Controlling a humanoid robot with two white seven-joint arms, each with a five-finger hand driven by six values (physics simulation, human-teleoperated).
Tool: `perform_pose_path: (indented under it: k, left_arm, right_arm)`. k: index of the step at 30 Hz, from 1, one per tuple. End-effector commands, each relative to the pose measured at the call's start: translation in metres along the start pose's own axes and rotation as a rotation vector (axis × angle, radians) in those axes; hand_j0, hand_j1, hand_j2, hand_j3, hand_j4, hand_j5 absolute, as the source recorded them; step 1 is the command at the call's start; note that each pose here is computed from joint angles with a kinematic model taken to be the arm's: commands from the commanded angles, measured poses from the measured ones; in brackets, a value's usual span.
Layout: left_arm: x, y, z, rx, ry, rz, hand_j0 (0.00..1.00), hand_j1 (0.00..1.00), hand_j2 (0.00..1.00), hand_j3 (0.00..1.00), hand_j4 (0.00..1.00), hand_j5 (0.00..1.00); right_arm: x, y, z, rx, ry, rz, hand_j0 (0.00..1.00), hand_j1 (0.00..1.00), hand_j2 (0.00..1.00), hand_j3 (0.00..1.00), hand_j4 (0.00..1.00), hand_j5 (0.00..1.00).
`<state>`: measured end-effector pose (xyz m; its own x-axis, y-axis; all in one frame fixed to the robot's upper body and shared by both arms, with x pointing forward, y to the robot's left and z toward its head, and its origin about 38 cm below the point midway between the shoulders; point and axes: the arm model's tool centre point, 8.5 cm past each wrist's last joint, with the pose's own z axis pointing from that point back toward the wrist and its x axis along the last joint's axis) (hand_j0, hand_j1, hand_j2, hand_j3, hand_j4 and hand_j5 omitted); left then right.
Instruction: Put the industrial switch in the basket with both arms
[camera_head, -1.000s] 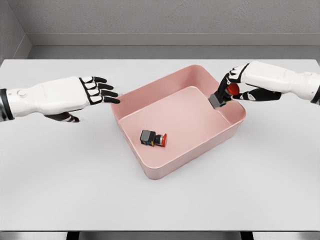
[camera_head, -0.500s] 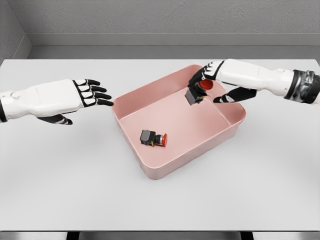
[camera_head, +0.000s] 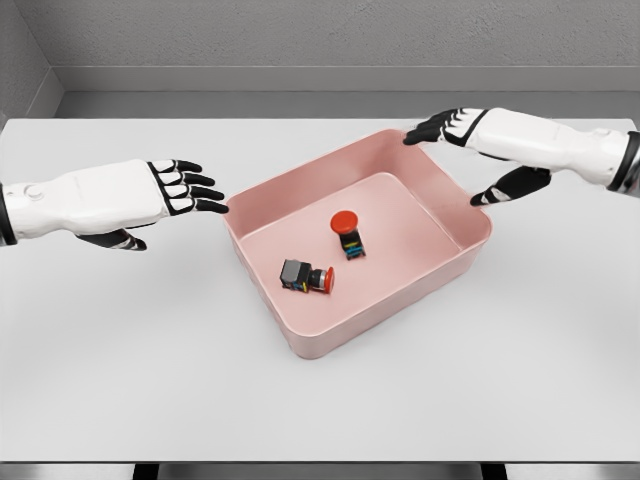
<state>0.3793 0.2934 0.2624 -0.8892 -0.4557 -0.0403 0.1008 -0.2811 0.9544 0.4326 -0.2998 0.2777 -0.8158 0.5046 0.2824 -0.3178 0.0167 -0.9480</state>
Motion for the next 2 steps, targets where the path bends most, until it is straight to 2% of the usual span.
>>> perform_pose_path:
  k: [1,2]
  left_arm:
    - [-0.0001,0.0006,-0.0001,0.004,0.0,0.005,1.0,1.0,1.0,1.0,1.0,1.0]
    - [-0.0001,0.0006,-0.0001,0.004,0.0,0.005,1.0,1.0,1.0,1.0,1.0,1.0]
  right_arm:
    - [-0.0092,-0.0042,0.0167,-0.001,0.047,-0.005,1.0,1.0,1.0,1.0,1.0,1.0]
    - [-0.0119,-0.0044,0.0212,0.002,0.061,-0.005,1.0,1.0,1.0,1.0,1.0,1.0]
